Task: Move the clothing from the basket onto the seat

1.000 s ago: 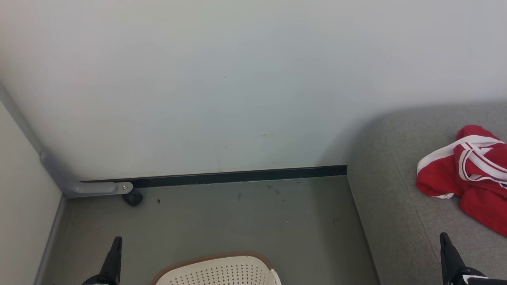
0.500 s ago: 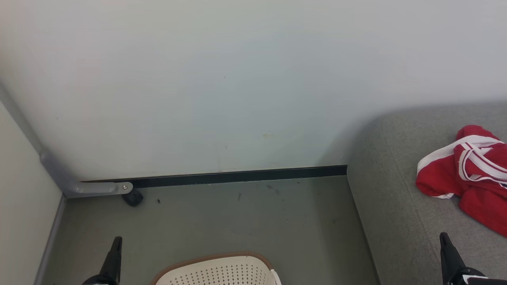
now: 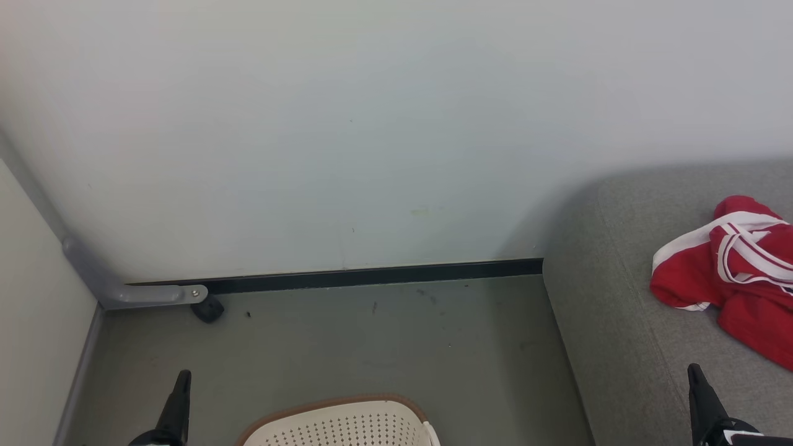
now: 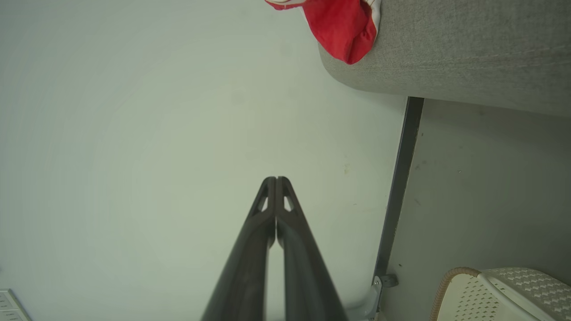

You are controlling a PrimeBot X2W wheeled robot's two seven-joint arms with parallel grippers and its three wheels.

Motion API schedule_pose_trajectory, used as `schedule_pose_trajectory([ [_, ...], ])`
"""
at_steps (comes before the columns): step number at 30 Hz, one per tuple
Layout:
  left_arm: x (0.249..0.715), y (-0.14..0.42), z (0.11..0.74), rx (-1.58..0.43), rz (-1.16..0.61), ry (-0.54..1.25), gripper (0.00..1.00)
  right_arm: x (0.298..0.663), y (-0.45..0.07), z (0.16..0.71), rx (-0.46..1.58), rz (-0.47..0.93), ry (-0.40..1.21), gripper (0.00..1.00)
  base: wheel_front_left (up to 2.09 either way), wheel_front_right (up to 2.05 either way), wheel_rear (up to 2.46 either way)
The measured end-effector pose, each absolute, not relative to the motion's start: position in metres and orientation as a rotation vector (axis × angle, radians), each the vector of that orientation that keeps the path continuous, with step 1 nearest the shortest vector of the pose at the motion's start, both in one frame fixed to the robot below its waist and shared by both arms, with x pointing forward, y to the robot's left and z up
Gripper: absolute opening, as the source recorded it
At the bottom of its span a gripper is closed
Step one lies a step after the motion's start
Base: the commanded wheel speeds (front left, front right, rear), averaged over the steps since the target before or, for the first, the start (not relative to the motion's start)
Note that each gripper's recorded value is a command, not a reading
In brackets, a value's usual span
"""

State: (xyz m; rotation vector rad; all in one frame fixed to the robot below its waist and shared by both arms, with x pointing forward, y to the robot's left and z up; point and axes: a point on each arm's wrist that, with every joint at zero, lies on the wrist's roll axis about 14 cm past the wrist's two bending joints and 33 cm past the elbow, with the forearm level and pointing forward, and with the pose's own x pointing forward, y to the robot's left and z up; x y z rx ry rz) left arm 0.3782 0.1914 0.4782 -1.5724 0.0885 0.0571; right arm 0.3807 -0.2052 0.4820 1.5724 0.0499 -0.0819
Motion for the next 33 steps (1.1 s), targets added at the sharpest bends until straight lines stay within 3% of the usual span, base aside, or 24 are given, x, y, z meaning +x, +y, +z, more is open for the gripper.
schedule_pose_trajectory([
  [33,0.3783,0.1914,0.4781,-1.573,0.057,0.089,0.00,0.3807,-0.2052,0.4820,1.573,-0.082,0.050,0.00,0.00,0.00,0.00],
])
